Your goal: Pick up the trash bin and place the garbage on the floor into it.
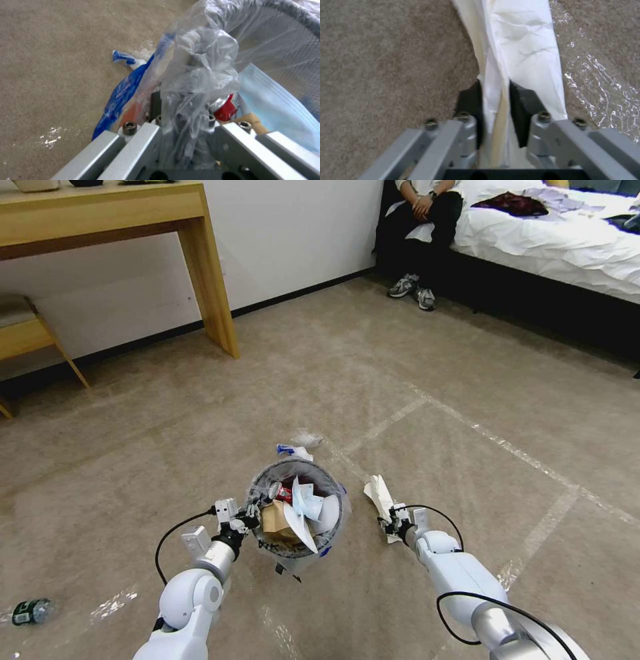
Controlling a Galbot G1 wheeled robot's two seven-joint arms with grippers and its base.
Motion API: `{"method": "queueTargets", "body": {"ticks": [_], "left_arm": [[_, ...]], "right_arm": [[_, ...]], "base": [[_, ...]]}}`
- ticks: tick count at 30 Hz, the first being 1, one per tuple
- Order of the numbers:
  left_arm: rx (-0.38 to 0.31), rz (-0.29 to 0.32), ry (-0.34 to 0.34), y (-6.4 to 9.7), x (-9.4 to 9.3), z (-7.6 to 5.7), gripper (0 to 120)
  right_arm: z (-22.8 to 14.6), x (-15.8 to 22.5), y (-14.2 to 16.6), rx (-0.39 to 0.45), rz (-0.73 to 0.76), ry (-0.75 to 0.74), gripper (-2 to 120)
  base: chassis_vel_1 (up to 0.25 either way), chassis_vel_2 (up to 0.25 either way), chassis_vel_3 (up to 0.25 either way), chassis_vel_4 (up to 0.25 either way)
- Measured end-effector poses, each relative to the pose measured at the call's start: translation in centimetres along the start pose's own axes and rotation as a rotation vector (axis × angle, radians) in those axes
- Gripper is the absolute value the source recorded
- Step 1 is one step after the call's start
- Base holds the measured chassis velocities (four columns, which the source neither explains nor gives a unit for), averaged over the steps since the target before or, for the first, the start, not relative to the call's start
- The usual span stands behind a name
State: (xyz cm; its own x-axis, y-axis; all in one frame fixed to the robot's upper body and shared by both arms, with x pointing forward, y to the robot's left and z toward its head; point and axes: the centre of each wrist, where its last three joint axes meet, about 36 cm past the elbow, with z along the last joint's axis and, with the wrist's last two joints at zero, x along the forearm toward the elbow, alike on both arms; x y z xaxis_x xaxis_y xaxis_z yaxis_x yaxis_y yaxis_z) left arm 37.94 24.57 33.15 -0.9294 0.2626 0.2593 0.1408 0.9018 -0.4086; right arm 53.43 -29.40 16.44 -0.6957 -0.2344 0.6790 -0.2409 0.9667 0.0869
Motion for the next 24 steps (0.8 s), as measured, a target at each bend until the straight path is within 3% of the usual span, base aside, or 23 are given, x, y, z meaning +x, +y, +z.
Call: {"method": "queueTargets", "body": {"ticks": [5, 24], "left_arm": [[0.003, 0.002, 0.002, -0.2, 0.2, 0.2, 1], [-0.016, 0.006, -0.002, -0.5, 1.5, -0.5, 1]], "right_arm": [[0.1, 0.3, -0.1, 0.002, 0.002, -0.011, 0], [0.4, 2.2, 0.1, 0.002, 0.014, -0.071, 0]], "base": [[0.000, 0.000, 0.000, 0.000], [0.000, 0.000, 0.000, 0.000]]}}
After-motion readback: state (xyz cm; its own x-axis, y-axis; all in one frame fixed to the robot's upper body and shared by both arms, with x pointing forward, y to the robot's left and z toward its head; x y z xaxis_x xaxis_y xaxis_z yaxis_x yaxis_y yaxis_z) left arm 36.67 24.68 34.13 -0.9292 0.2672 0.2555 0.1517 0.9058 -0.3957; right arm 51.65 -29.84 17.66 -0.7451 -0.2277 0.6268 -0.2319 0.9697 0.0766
